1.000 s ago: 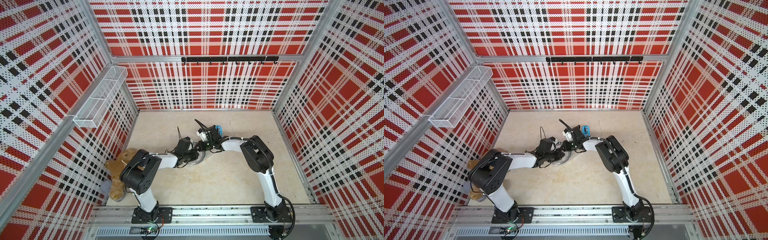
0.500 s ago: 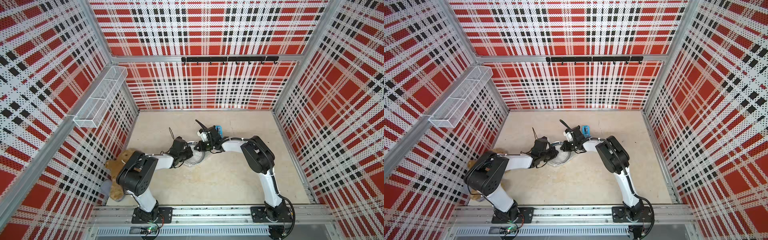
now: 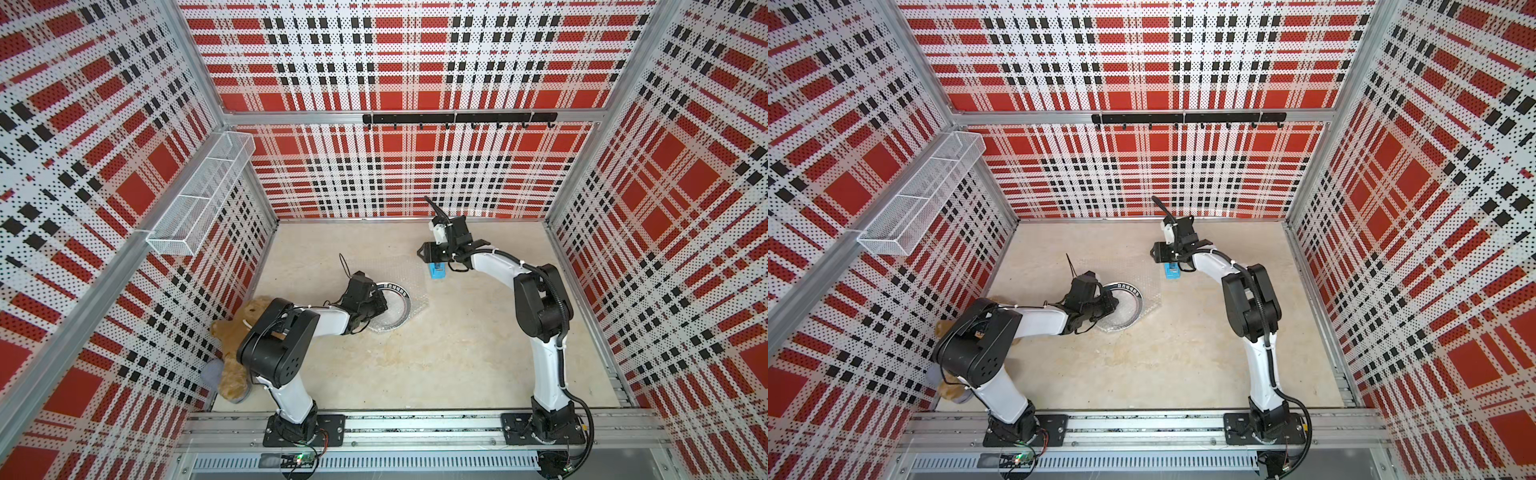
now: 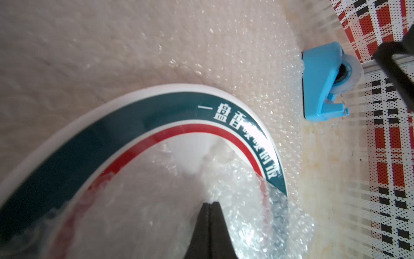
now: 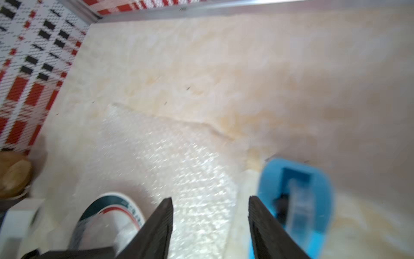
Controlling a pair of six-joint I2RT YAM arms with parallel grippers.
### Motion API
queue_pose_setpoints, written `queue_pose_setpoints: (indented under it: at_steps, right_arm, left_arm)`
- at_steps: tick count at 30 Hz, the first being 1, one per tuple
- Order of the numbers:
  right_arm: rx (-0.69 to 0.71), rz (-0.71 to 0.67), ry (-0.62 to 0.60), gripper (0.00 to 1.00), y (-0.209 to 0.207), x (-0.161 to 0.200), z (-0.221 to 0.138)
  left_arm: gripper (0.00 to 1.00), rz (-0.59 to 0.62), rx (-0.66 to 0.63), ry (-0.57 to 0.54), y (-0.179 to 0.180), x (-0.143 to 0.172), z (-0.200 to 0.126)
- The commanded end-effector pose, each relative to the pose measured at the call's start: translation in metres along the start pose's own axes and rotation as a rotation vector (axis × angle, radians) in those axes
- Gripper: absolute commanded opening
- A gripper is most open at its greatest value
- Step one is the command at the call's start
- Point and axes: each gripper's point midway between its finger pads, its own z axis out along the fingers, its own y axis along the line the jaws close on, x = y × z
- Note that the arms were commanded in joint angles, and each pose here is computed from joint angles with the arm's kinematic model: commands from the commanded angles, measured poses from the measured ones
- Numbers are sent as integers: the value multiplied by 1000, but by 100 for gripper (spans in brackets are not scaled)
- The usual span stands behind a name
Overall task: Wrap dinner plates in bubble wrap
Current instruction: Wrap the plate in the bubble wrap.
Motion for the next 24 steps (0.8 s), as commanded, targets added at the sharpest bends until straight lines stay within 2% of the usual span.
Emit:
queue_pose_setpoints:
  at_steps: [1, 6, 9, 11, 16, 18, 24]
  right_arm:
    - [75, -143, 139, 59, -16, 24, 20]
    - [58, -228, 124, 61, -3, 2, 30]
    - [-5, -246, 117, 62, 16, -6, 38]
    - [-18, -250, 138, 62, 23, -4, 46]
    - [170, -211, 173, 67, 3, 2, 65]
    - [203, -181, 176, 68, -3, 3, 68]
    - [119, -151, 253, 65, 8, 25, 74]
  left_arm:
    - [0, -35, -198, 119, 57, 40, 5]
    - [0, -34, -205, 125, 59, 41, 5]
    - [0, -32, -206, 132, 59, 43, 6]
    - [0, -28, -205, 132, 59, 42, 6]
    - [0, -24, -206, 131, 59, 42, 5]
    - [0, -24, -205, 133, 59, 42, 5]
    - [0, -22, -207, 139, 60, 44, 6]
